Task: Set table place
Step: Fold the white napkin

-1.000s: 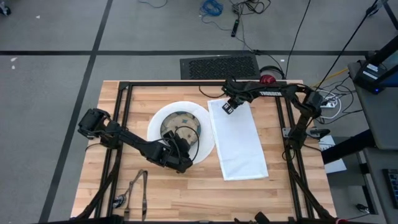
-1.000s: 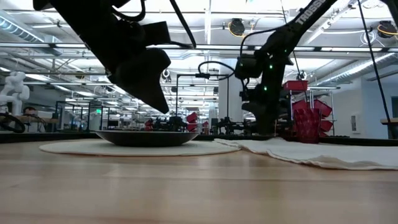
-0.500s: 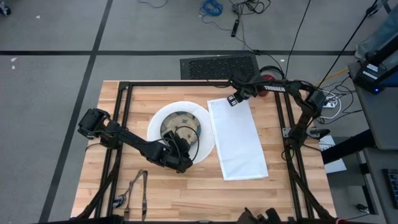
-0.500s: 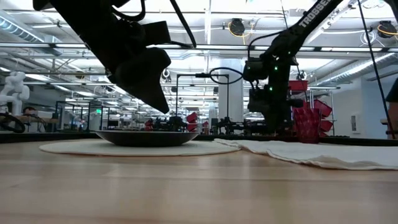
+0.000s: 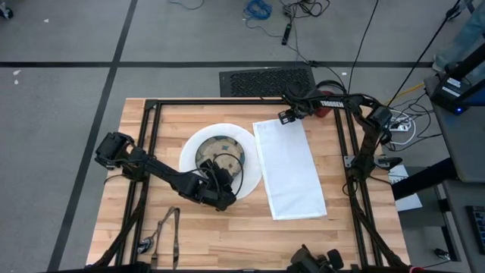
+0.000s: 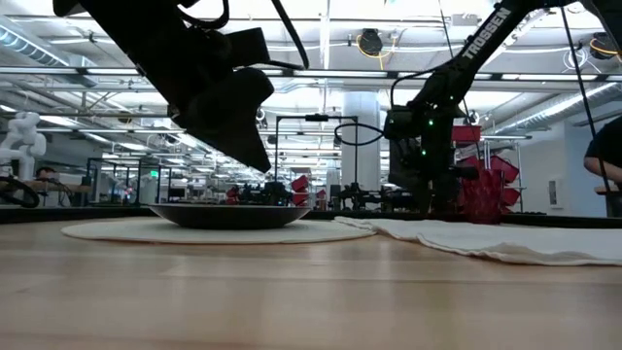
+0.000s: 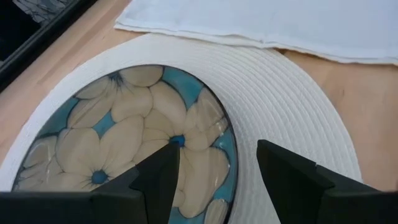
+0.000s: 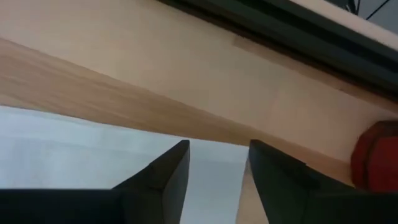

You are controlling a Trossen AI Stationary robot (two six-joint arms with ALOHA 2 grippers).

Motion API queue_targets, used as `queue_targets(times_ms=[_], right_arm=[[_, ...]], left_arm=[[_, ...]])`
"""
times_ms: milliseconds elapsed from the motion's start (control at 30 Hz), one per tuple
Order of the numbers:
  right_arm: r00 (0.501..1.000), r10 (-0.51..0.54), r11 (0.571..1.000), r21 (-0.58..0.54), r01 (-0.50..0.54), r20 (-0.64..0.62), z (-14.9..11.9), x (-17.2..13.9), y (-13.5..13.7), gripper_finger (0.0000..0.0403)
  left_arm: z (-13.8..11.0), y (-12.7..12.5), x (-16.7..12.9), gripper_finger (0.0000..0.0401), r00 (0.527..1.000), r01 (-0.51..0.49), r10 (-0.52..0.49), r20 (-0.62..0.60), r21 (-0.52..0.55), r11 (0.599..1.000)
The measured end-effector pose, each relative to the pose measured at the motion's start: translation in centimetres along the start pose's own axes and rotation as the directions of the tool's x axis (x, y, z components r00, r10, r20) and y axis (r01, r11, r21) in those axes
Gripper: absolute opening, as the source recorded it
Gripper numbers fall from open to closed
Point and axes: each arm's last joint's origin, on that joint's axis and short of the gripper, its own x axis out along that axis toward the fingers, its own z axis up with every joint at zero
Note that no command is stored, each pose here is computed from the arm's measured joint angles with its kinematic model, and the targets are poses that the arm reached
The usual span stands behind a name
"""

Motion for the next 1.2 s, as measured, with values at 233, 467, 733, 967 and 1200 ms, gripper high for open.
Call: queue_targets(times_ms=[233, 467, 733, 967, 1200], right_arm=[[1.000, -0.010, 1.000, 0.028, 0.010, -0.016, -0.1, 0.8, 0.1, 0.0160], [0.999, -0.017, 0.996, 0.083, 0.020, -0.039, 0.0, 1.8, 0.0, 0.0160], [0.999, -0.014, 0.998, 0.056, 0.017, -0.046, -0.2, 1.8, 0.3, 0.0123], [0.999, -0.020, 1.000, -0.013, 0.020, -0.033, -0.7, 1.6, 1.4, 0.0030], [0.998, -0.065, 0.994, -0.087, 0.064, 0.001, -1.1, 1.2, 2.0, 0.0021]], left_arm=[[0.1, 0.0, 0.0, 0.0201, 1.000, -0.020, 0.020, 0.021, -0.004, 1.000], [0.1, 0.0, 0.0, 0.0201, 1.000, -0.020, 0.020, 0.021, -0.004, 1.000], [0.2, 0.1, 0.1, 0.0201, 1.000, -0.008, 0.008, 0.009, -0.021, 1.000], [1.6, 1.3, 1.6, 0.0198, 0.989, 0.088, -0.104, -0.102, -0.148, 0.985], [5.1, 4.0, 3.7, 0.0178, 0.992, 0.072, -0.088, -0.095, -0.154, 0.985]])
